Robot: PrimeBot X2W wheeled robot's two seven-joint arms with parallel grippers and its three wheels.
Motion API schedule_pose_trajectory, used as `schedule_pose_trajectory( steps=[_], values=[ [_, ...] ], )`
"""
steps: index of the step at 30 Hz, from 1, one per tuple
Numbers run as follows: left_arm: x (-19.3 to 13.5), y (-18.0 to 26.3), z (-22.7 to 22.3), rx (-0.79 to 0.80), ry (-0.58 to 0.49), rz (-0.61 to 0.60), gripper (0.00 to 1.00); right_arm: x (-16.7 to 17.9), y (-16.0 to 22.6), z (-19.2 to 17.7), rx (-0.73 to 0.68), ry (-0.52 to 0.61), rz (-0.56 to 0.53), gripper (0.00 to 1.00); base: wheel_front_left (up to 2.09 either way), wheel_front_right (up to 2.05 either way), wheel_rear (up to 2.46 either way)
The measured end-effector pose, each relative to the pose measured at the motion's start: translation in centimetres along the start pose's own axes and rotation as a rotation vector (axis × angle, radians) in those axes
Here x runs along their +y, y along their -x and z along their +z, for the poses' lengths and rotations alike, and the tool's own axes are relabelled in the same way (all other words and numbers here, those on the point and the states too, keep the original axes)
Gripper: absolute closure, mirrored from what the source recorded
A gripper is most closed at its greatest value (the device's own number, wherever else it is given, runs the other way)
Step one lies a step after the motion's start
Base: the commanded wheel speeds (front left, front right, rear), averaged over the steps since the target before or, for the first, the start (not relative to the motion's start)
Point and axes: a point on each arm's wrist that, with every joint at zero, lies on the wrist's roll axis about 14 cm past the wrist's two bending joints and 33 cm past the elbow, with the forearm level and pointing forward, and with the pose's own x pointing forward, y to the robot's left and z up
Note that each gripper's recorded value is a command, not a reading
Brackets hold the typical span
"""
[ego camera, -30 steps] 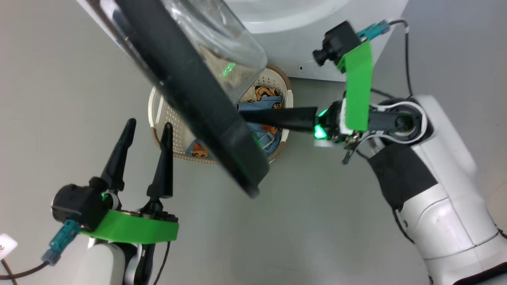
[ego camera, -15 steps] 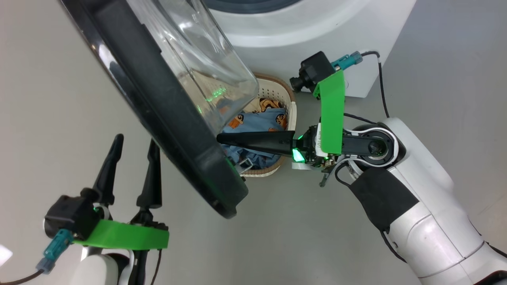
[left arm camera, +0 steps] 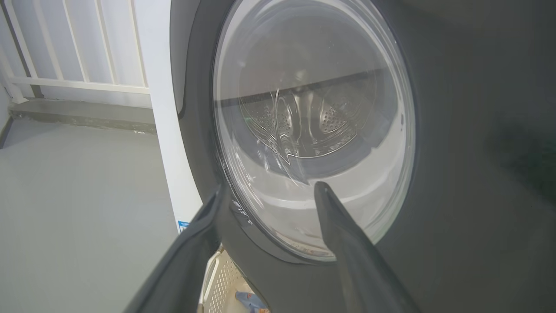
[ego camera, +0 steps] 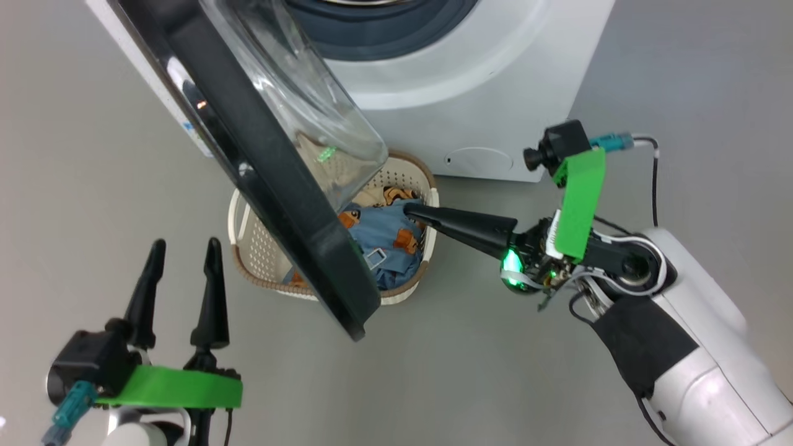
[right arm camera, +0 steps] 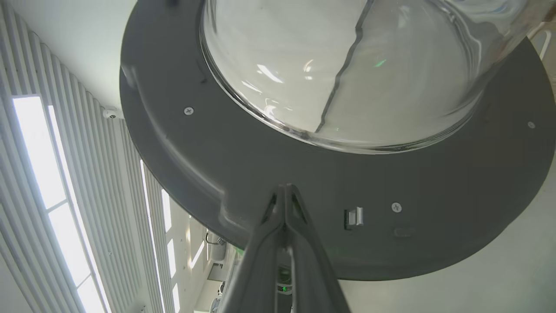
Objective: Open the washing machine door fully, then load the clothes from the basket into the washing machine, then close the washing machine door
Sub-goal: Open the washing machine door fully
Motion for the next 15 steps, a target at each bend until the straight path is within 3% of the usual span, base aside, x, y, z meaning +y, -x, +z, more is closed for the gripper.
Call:
schedule_pose_trajectory(
  steps=[15],
  values=[
    [-0.7,2.1,0.0,0.014,-0.013,-0.048,0.0,0.2,5.4,-1.9,-0.251,-0.077,-0.007,1.0,0.0,0.0,0.0]
  ],
)
